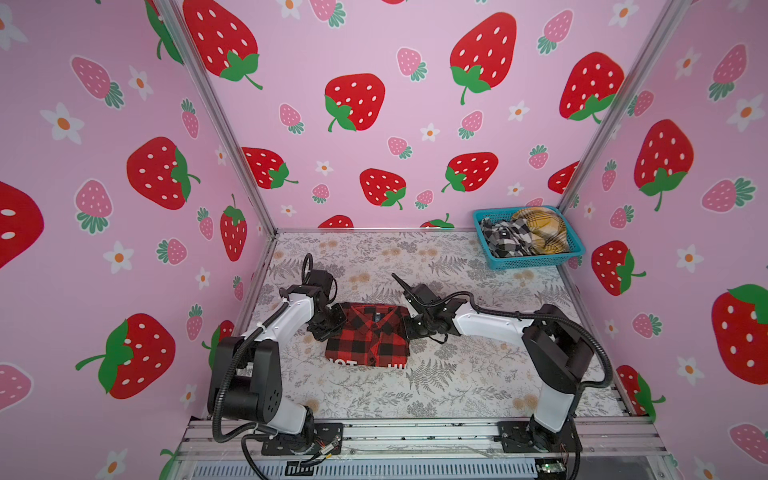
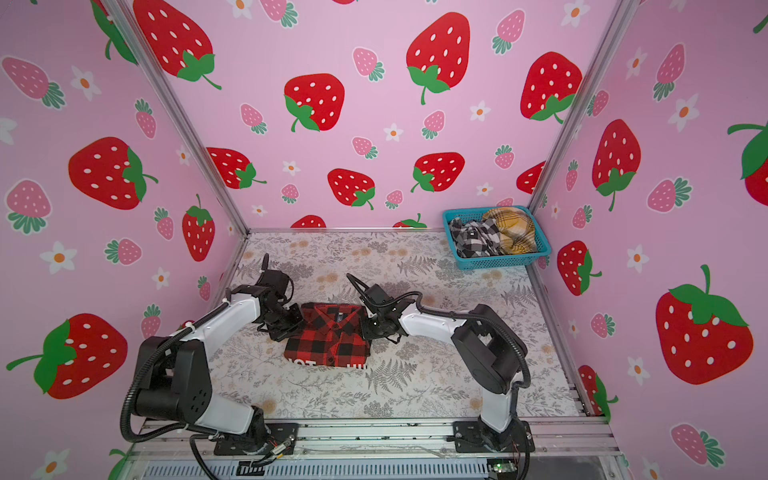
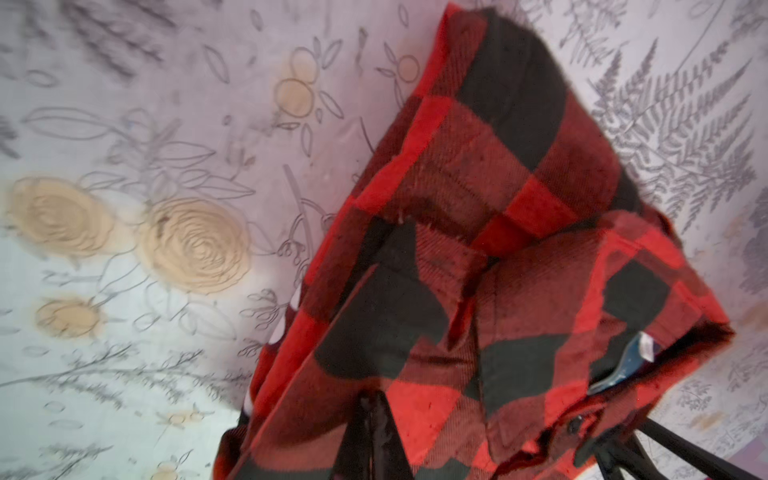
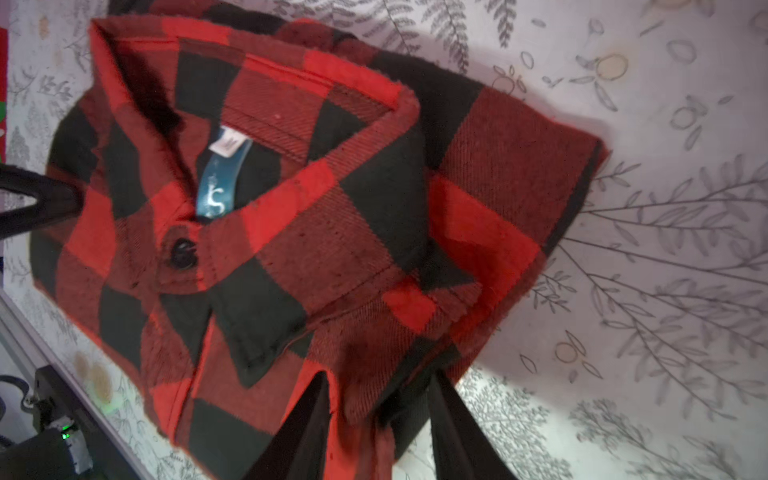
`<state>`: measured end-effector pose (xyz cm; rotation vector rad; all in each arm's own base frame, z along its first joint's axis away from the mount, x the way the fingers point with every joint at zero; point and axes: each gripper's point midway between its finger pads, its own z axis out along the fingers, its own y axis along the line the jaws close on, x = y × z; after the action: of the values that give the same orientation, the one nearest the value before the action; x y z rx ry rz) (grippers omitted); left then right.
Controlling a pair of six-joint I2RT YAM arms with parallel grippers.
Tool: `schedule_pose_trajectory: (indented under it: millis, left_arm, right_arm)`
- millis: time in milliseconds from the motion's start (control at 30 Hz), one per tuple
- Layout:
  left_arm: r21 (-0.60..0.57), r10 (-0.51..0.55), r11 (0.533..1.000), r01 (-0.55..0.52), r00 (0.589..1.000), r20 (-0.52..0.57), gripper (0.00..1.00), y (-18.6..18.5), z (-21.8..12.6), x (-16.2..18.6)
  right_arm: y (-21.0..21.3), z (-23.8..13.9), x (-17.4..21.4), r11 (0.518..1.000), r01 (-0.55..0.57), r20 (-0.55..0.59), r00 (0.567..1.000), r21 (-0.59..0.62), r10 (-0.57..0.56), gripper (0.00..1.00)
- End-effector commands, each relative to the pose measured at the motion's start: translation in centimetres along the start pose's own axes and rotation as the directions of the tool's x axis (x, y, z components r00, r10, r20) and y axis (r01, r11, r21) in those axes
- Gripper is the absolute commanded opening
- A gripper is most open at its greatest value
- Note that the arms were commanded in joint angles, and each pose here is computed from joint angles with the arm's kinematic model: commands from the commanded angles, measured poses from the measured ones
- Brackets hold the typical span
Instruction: Fold and stack the long sleeve shirts
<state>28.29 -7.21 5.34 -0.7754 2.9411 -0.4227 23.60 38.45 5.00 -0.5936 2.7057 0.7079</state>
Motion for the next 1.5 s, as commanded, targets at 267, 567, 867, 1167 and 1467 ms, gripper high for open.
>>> schedule_pose_trajectory:
  millis: [267,567,867,1167,1467]
  left_arm:
    - [0.066,0.076,0.995,-0.070,0.994,-0.079,0.07,-4.3,4.6,2.9]
    - [0.050,0.131,0.990,-0.132,0.991,0.026,0.39,-6.6,-1.3,2.8]
    - [0.067,0.157,0.986,-0.151,0.982,-0.102,0.25,-5.4,-1.5,10.2]
    - [0.025,0.087,0.996,-0.085,0.985,-0.151,0.10,-4.2,3.1,10.1]
    - [-0.068,-0.010,0.998,-0.002,0.984,-0.177,0.02,0.8,4.2,10.5]
  right_arm:
    - [-7.6,-1.7,-0.9,0.964,-0.212,0.053,0.977,0.163,0.206,0.04]
    - [-9.7,-5.1,-1.1,0.975,-0.152,0.049,0.988,0.160,0.146,0.37]
    - [-6.9,-7.7,0.6,0.987,-0.100,0.056,0.994,0.126,0.093,0.38]
    - [-6.1,-4.6,2.8,0.991,-0.110,-0.001,0.994,0.073,0.111,0.32]
    - [-6.0,-3.0,3.0,0.991,-0.115,-0.027,0.993,0.066,0.117,0.28]
